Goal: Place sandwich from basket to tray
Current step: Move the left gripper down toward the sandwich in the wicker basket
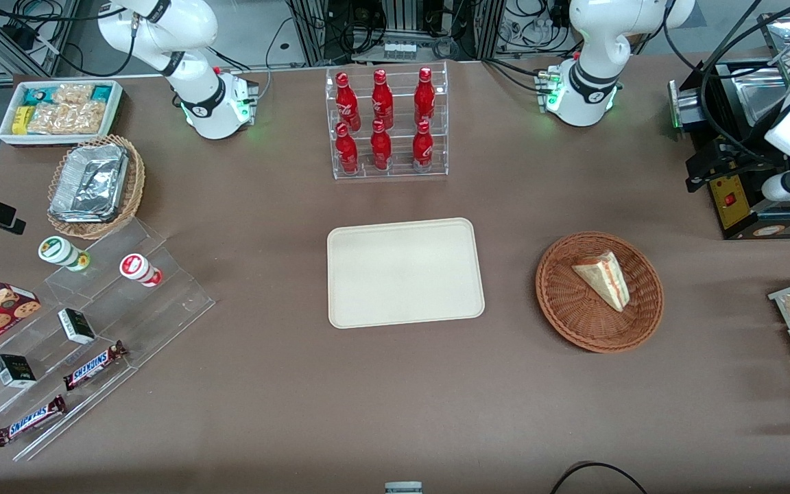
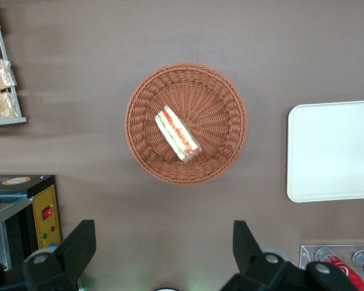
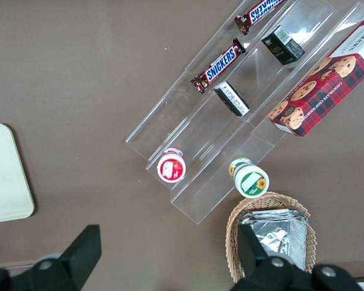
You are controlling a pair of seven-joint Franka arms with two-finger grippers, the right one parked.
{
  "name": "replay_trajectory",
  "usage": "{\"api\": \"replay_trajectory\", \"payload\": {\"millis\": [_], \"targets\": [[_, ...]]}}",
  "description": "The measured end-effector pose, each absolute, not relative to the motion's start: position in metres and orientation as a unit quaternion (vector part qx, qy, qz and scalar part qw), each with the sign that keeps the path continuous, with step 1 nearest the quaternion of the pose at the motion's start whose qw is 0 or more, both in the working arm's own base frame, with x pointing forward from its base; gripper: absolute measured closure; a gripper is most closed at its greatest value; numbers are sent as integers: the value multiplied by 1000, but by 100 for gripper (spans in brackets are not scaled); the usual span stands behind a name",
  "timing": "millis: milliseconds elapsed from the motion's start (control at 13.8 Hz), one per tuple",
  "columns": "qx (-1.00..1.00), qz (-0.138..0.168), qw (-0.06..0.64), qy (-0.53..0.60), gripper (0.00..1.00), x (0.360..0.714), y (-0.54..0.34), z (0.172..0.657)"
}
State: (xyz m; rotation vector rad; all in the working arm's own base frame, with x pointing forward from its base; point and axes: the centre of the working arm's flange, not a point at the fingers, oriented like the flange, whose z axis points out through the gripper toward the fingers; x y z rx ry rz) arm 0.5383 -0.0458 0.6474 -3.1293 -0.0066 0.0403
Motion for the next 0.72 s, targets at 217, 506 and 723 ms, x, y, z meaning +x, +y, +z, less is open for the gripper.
{"api": "replay_trajectory", "payload": {"millis": [217, 506, 723], "targets": [[-1000, 16, 8, -4, 0, 539, -44, 645], [-999, 34, 11, -4, 0, 557, -43, 581], [-999, 19, 10, -41, 0, 563, -45, 490]]}}
